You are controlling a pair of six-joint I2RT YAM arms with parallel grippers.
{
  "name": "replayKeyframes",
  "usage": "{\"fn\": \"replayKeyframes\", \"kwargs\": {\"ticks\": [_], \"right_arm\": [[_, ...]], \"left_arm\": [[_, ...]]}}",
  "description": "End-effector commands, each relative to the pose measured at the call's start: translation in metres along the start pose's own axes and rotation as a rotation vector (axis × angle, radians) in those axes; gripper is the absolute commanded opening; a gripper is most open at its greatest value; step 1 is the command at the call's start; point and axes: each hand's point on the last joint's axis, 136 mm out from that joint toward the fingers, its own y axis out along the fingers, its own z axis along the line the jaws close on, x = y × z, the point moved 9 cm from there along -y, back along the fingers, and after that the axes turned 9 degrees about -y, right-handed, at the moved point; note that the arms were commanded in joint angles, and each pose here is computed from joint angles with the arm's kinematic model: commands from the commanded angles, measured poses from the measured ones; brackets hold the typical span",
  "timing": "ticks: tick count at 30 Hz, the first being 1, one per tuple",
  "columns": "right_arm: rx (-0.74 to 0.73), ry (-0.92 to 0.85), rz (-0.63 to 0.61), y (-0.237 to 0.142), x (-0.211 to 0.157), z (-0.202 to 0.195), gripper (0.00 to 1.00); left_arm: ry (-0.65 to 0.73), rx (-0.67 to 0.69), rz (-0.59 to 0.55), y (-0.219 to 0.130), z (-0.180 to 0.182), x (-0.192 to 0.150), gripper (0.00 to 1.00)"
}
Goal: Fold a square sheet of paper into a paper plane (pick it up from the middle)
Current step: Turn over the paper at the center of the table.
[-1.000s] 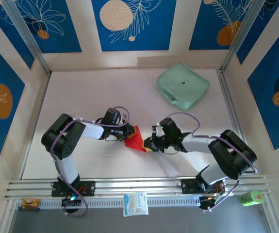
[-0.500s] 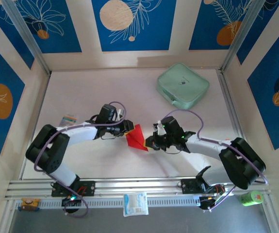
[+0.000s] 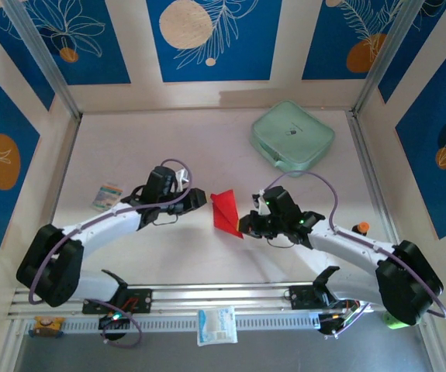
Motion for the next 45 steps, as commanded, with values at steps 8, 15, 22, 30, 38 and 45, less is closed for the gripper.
{"fn": "replayKeyframes", "kwargs": {"ticks": [8,15,22,30,38,45], "right_arm": [[-0.247,0.233,-0.034,-0.024,-0.01,-0.006,0.03],[-0.328,0.275,-0.06,-0.051,-0.016,-0.002,0.03],[-0.323,0.292,-0.074,-0.061,-0.021,-0.003,0.03],[-0.33,0.24,-0.089,-0.065,-0.016,0.002,0.03],[-0.409,0.047,-0.128,-0.077,0.002,0.015,0.03],[-0.548,-0.116,-0.101,-0.085,0.019,0.025,0.03]], "left_arm": [[-0.05,-0.027,-0.011,-0.018,0.003,-0.011,0.35],[-0.066,0.003,-0.002,-0.028,0.009,-0.018,0.36],[-0.082,0.006,0.009,-0.03,0.01,-0.021,0.36],[-0.063,0.022,-0.009,-0.033,0.012,-0.019,0.37],[-0.033,0.049,-0.066,-0.037,0.016,-0.012,0.36],[0.046,0.092,-0.131,-0.053,0.015,-0.005,0.43]]}}
